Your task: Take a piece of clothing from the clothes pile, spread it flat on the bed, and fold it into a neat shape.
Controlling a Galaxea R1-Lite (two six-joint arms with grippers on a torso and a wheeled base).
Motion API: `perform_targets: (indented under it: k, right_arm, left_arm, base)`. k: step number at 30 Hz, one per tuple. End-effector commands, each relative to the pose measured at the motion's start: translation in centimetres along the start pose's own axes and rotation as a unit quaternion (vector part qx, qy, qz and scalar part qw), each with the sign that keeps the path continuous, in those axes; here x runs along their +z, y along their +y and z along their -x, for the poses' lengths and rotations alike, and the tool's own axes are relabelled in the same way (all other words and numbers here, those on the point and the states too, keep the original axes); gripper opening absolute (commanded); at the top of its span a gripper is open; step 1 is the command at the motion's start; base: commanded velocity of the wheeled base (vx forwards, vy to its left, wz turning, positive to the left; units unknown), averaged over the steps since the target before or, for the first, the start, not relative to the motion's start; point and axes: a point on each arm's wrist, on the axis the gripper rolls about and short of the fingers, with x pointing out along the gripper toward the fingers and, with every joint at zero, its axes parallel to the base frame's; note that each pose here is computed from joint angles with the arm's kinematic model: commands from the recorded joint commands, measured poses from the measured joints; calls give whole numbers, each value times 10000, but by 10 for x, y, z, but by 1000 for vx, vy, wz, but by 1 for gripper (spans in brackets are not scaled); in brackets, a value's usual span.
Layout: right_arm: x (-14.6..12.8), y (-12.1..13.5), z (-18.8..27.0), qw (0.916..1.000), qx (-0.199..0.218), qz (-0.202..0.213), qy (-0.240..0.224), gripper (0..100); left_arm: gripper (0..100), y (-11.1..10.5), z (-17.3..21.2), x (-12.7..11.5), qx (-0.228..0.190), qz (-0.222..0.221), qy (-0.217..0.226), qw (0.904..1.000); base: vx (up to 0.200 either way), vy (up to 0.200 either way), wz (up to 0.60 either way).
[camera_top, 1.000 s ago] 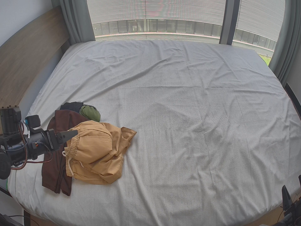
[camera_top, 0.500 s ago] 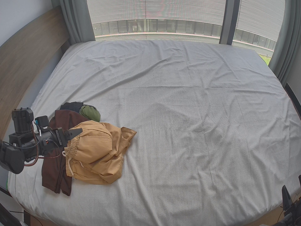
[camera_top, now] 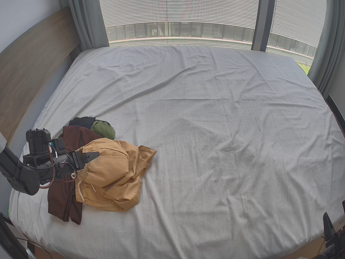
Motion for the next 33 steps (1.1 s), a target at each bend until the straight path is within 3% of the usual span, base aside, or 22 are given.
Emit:
perform_targets:
  k: [1, 17, 18, 33]
  right_arm:
    - [-5, 0, 0, 10000, 1, 1, 7, 100]
    - [-5, 0, 0, 10000, 1, -7, 7, 100]
    - [-5, 0, 0, 10000, 1, -7, 7, 100]
    - [-5, 0, 0, 10000, 1, -7, 7, 100]
  left_arm:
    - [100, 2, -12, -1, -20, 65, 74, 9999]
    - [100, 0, -31, 2, -126, 68, 44, 9999]
    - [0, 1, -34, 2, -119, 43, -12, 9999]
    - [0, -4, -37, 2, -240, 28, -96, 9997]
  base:
    - [0, 0, 0]
    - [0, 0, 0]
    - [0, 0, 0]
    - [0, 0, 0]
